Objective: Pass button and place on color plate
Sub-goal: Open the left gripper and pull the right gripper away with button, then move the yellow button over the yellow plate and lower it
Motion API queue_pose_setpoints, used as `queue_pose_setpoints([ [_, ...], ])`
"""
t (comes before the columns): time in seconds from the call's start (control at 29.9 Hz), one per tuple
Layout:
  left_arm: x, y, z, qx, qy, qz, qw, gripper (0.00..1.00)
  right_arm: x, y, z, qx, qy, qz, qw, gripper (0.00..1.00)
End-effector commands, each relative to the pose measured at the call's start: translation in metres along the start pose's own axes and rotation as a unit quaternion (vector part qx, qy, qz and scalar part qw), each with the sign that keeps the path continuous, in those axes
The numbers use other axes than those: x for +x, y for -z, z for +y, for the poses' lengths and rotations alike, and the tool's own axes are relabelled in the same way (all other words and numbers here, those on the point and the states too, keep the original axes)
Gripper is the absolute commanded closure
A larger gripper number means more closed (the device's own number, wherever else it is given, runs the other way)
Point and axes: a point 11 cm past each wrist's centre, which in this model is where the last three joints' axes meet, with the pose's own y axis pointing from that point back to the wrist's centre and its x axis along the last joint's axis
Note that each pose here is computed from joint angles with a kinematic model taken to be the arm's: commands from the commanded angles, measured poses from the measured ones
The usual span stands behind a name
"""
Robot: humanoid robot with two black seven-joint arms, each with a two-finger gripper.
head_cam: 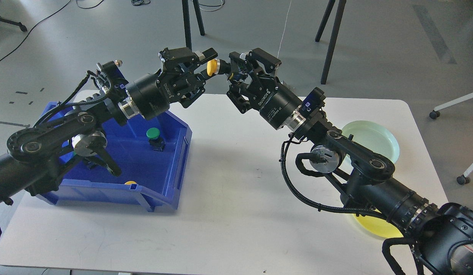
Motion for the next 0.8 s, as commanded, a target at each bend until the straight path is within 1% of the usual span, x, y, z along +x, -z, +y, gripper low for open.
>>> queue_pose_setpoints([
  [0.0, 0.001, 0.000, 0.001, 0.000, -0.002, -0.001, 1.000, 0.33, 0.000, 0.000, 0.001, 0.001, -0.001, -0.001, 1.000, 0.96],
  [0.2, 0.002, 0.000, 0.001, 0.000, -0.003, 0.000, 1.000, 0.30, 0.011, 0.007, 0.008, 0.015, -0.018, -0.006, 1.000, 0.96],
  [0.3, 0.002, 0.000, 0.001, 0.000, -0.003, 0.000, 1.000, 0.30, 0.028, 0.014, 0.023, 0.020, -0.039, -0.001, 0.999, 0.97],
  [0.5, 0.003, 0.000, 0.001, 0.001, -0.005, 0.000, 1.000, 0.29, 0.038, 0.022, 0.042, 0.022, -0.049, 0.007, 0.999, 0.99],
  [0.77, 0.003, 0.000, 0.001, 0.000, -0.006, 0.000, 1.000, 0.29, 0.050, 0.025, 0.070, 0.014, -0.063, 0.021, 0.998, 0.99],
])
